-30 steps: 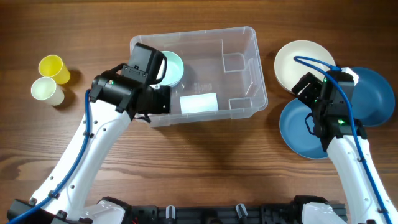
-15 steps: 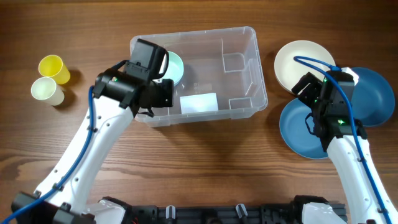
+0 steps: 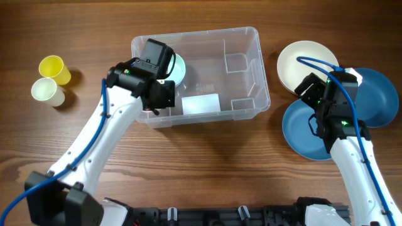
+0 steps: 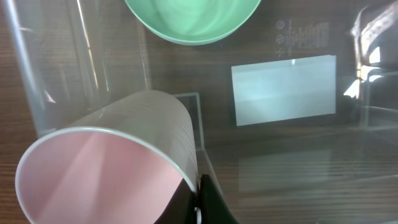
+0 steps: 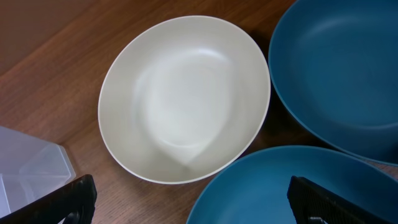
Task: Pack container
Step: 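Lower the pink cup into the box beside the mint bowl and release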
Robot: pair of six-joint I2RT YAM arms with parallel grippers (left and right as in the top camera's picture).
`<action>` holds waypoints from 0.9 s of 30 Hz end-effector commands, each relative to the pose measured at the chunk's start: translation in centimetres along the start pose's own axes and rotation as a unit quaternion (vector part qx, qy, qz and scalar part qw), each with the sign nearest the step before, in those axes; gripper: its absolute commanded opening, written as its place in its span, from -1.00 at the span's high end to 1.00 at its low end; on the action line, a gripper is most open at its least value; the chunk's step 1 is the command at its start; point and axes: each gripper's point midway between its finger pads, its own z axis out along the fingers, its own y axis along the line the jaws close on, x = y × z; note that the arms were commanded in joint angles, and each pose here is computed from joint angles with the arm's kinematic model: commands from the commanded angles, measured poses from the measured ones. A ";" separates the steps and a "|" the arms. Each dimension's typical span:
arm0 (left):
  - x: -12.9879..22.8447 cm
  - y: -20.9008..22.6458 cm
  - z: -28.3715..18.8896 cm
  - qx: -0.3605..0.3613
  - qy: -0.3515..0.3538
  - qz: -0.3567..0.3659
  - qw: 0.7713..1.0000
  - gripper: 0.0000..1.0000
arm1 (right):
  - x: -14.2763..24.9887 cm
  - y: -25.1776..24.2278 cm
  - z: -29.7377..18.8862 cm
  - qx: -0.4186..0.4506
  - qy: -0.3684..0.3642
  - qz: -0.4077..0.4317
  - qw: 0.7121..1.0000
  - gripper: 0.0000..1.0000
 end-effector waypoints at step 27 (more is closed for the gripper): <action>-0.4 -1.1 3.8 -0.035 0.012 0.014 0.999 0.92 | -0.7 0.2 -0.1 -0.001 -0.007 0.000 1.000 -0.99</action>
